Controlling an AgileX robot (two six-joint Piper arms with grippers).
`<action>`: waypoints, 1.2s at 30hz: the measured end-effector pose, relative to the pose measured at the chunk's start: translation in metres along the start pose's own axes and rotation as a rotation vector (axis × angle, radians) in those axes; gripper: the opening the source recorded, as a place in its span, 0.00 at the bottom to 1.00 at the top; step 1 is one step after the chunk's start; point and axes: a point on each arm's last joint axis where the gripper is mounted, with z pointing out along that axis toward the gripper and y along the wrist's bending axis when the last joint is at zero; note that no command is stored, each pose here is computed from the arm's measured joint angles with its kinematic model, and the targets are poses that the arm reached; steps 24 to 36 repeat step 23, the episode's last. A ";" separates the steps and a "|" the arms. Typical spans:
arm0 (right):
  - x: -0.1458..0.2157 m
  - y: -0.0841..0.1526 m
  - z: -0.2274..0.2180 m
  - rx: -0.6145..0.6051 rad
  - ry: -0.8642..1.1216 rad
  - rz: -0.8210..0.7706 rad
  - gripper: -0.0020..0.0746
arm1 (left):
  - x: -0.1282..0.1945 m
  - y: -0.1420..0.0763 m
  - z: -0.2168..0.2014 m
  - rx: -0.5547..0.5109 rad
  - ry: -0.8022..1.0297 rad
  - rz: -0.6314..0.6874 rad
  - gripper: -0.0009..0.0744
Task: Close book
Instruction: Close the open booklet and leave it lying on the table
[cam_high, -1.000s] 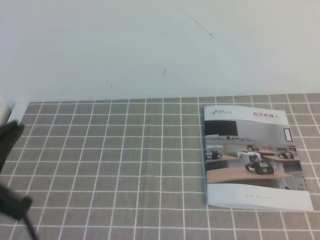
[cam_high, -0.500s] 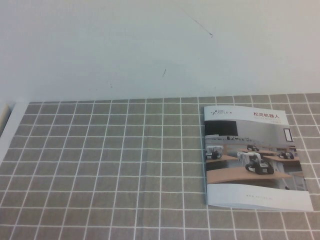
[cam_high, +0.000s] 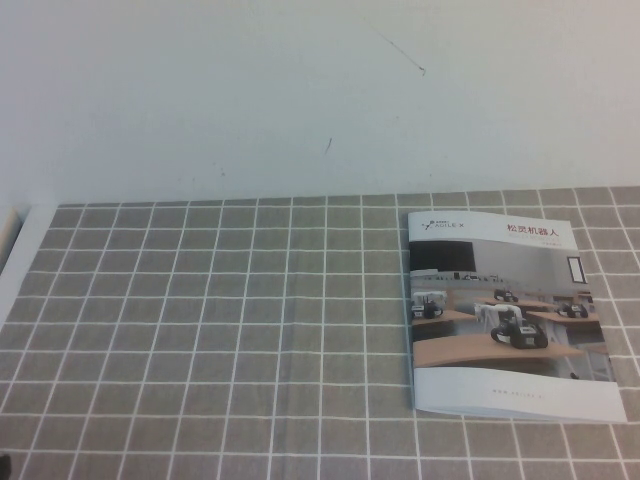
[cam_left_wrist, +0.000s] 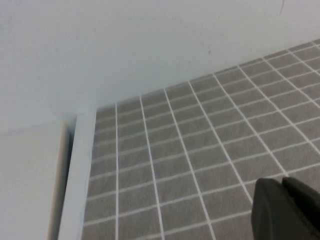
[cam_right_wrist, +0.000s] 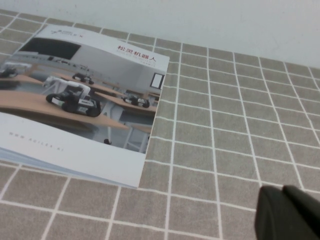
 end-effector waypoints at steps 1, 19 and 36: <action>0.000 0.000 0.000 0.000 0.000 0.000 0.02 | 0.002 0.001 0.000 -0.011 0.027 -0.024 0.01; 0.000 0.000 0.000 -0.001 0.002 0.002 0.02 | 0.015 0.001 -0.011 -0.047 0.104 -0.155 0.01; 0.000 0.000 0.000 -0.001 0.002 0.002 0.02 | 0.015 0.001 -0.011 -0.047 0.105 -0.153 0.01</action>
